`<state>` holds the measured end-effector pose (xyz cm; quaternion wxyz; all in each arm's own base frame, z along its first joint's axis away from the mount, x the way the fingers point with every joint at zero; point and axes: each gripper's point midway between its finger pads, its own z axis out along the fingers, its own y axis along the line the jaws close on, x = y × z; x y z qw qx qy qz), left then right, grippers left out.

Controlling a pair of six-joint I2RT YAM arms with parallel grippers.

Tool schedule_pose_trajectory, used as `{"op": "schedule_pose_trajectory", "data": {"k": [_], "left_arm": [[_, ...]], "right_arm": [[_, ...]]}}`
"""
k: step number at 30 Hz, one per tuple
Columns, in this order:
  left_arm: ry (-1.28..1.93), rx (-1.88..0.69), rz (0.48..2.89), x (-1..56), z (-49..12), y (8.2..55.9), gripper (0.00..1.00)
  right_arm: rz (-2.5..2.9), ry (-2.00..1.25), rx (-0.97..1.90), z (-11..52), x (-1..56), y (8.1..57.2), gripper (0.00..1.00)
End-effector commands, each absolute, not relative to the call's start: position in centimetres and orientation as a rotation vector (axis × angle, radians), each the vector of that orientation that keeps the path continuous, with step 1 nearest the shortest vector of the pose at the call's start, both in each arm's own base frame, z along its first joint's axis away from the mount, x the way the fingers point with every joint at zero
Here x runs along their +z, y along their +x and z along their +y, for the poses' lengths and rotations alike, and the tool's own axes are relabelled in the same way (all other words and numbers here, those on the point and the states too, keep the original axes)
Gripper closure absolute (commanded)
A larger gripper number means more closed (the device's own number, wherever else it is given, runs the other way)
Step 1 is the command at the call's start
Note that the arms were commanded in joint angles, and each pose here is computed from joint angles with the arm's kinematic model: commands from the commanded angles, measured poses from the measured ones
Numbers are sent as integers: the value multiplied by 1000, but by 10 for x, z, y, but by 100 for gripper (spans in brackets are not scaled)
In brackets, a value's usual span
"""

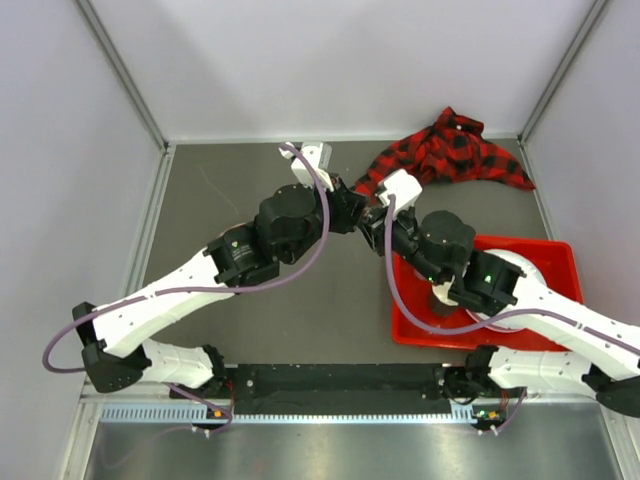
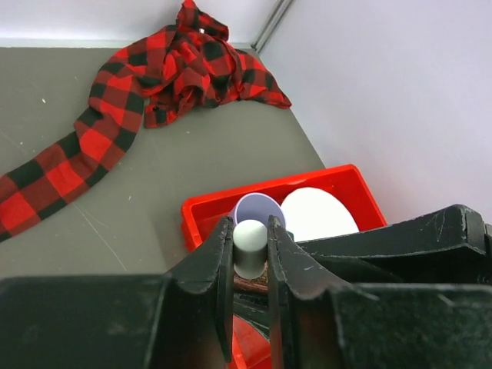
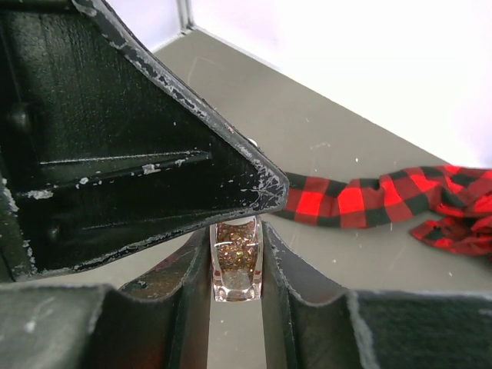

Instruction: Paint the nails

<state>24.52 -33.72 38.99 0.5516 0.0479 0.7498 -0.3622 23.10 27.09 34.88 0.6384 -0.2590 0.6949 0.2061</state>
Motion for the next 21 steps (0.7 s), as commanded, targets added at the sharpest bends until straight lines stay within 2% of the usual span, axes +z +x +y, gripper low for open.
{"op": "schedule_pose_trajectory", "data": {"k": [1, 3, 6, 7, 13, 21], "left_arm": [[69, -969, 1687, 422, -339, 238, 72], [81, -1039, 1636, 432, -334, 229, 40], [121, -1132, 1564, 446, -323, 213, 29], [151, -1152, 1554, 449, -321, 207, 15], [333, -1287, 1447, 473, -306, 165, 14], [662, -1494, 1346, 470, -311, 103, 26]], "right_arm": [[1488, -580, 548, 269, 378, 226, 100], [1481, -630, 614, 272, 375, 219, 100], [1463, -697, 721, 275, 375, 202, 100], [1441, -725, 751, 274, 378, 194, 100], [1413, -886, 955, 278, 383, 149, 100], [1248, -1033, 1353, 279, 422, 84, 100]]}}
